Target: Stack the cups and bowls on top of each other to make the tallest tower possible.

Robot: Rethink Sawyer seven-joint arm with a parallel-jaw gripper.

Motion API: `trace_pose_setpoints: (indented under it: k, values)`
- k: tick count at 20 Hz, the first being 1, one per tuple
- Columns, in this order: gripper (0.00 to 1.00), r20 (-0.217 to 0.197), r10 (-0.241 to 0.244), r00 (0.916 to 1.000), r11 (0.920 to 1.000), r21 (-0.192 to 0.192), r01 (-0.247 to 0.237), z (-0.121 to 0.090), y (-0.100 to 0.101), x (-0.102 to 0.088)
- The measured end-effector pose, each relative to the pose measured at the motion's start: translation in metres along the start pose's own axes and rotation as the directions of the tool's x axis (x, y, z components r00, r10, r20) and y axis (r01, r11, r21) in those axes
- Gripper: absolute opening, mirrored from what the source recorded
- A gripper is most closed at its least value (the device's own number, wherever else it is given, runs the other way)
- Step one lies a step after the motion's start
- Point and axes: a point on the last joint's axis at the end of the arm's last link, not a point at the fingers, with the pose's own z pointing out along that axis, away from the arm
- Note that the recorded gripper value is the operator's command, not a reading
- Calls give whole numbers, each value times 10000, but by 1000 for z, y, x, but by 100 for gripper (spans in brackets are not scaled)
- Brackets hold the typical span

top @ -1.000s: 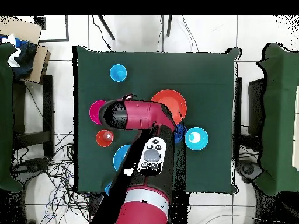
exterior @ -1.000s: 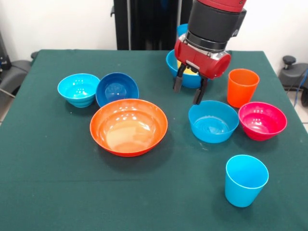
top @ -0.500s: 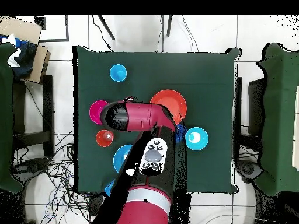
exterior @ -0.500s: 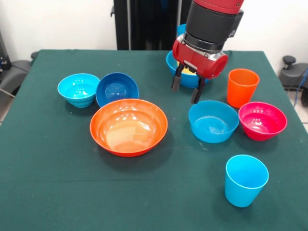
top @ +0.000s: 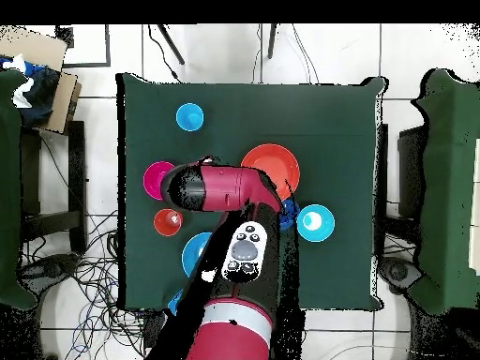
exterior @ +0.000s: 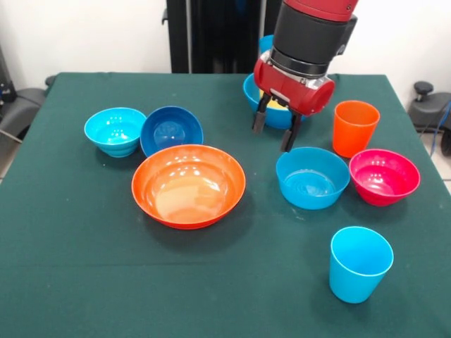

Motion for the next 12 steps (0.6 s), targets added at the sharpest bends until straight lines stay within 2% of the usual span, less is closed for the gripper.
trace_pose_setpoints:
  k: [4,12]
  values:
    - [100,-20,-176,9998,9998,-1,176,0,6,10]
    - [100,-16,-992,9951,9951,-16,992,4,32,54]
